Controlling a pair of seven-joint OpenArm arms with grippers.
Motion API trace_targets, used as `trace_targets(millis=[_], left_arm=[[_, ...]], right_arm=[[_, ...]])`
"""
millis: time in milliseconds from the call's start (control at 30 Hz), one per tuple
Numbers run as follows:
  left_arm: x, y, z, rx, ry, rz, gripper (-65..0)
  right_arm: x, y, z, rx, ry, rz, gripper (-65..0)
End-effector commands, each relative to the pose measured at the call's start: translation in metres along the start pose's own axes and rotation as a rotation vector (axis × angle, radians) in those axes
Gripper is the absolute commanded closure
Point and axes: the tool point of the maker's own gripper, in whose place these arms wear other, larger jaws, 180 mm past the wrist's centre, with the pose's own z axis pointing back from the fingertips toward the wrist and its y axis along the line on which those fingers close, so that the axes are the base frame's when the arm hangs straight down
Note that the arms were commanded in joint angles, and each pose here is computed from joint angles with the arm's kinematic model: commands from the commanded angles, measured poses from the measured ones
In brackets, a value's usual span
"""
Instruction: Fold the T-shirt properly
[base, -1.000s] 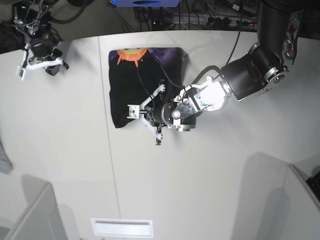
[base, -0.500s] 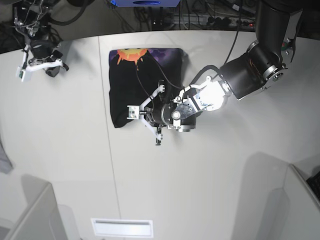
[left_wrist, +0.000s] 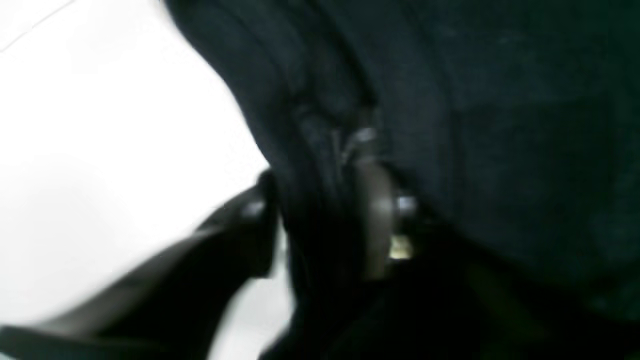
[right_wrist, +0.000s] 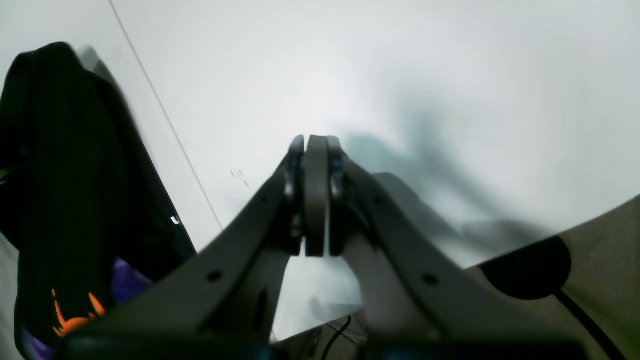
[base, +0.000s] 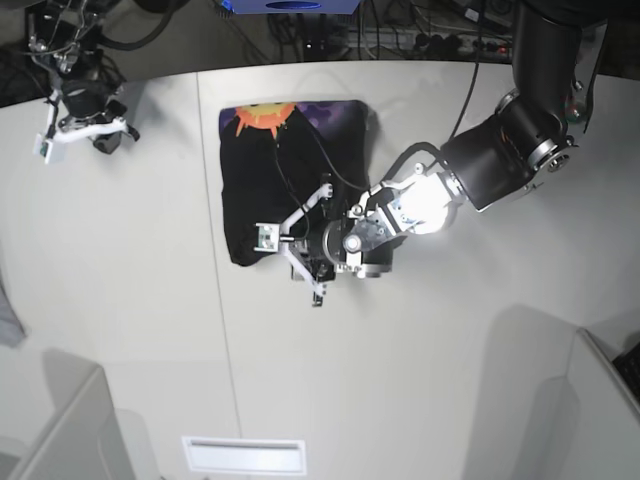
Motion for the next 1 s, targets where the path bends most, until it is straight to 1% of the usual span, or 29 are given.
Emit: trace_targets(millis=[0, 100, 167, 300, 400, 500, 533, 567, 600, 633, 700, 733, 767, 833, 900, 967], left_arm=[[0.015, 0.019, 0.008, 0.040, -0.036, -0.014, -38.0], [0.028, 0.024, 0.008, 0.049, -0.065, -0.009, -48.1], [0.037, 0.033, 0.013, 0.074, -0.096, 0.015, -51.0], [0.066, 0.059, 0.041, 0.162, -0.213, 0.061, -51.0], [0.087, 0.082, 0.080, 0.266, -0.337, 0.110, -51.0], [0.100, 0.093, 0.118, 0.359, -0.445, 0.148, -50.8], [0.100, 0.095, 0.129, 0.390, -0.467, 0.168, -50.0], [0.095, 0.096, 0.138, 0.414, -0.468, 0.191, -47.1], [0.087, 0.096, 0.145, 0.440, -0.460, 0.224, -41.6], [0.077, 0.096, 0.154, 0.468, -0.451, 0.259, -33.9], [0.052, 0.092, 0.166, 0.513, -0.420, 0.322, -15.5], [0.040, 0.086, 0.172, 0.533, -0.408, 0.346, -4.9], [0.028, 0.081, 0.177, 0.548, -0.395, 0.366, 0.0], [0.004, 0.072, 0.181, 0.566, -0.358, 0.412, 0.0], [-0.027, 0.063, 0.182, 0.574, -0.297, 0.459, 0.0], [-0.046, 0.053, 0.184, 0.578, -0.281, 0.472, 0.0]], right_arm=[[0.009, 0.002, 0.002, 0.009, -0.030, 0.016, 0.0], [0.009, 0.002, 0.002, 0.009, -0.030, 0.016, 0.0], [0.009, 0.001, 0.002, 0.009, -0.030, 0.018, 0.0], [0.008, 0.001, 0.003, 0.007, -0.028, 0.019, 0.0], [0.009, 0.000, 0.003, 0.006, -0.028, 0.021, 0.0], [0.013, -0.002, 0.003, 0.002, -0.034, 0.039, 0.0], [0.016, -0.002, 0.003, 0.002, -0.036, 0.051, 0.0], [0.018, -0.003, 0.004, 0.002, -0.040, 0.059, 0.0], [0.020, -0.001, 0.004, 0.006, -0.046, 0.070, 0.0], [0.018, -0.003, 0.006, 0.005, -0.041, 0.077, 0.0], [0.021, 0.000, 0.007, 0.032, -0.044, 0.136, 0.0], [0.023, 0.003, 0.009, 0.056, -0.054, 0.170, 0.0], [0.025, 0.008, 0.010, 0.083, -0.069, 0.199, 0.0], [0.025, 0.010, 0.013, 0.111, -0.082, 0.240, 0.0], [0.028, 0.010, 0.018, 0.127, -0.113, 0.270, 0.0], [0.030, 0.006, 0.022, 0.132, -0.132, 0.291, 0.0]])
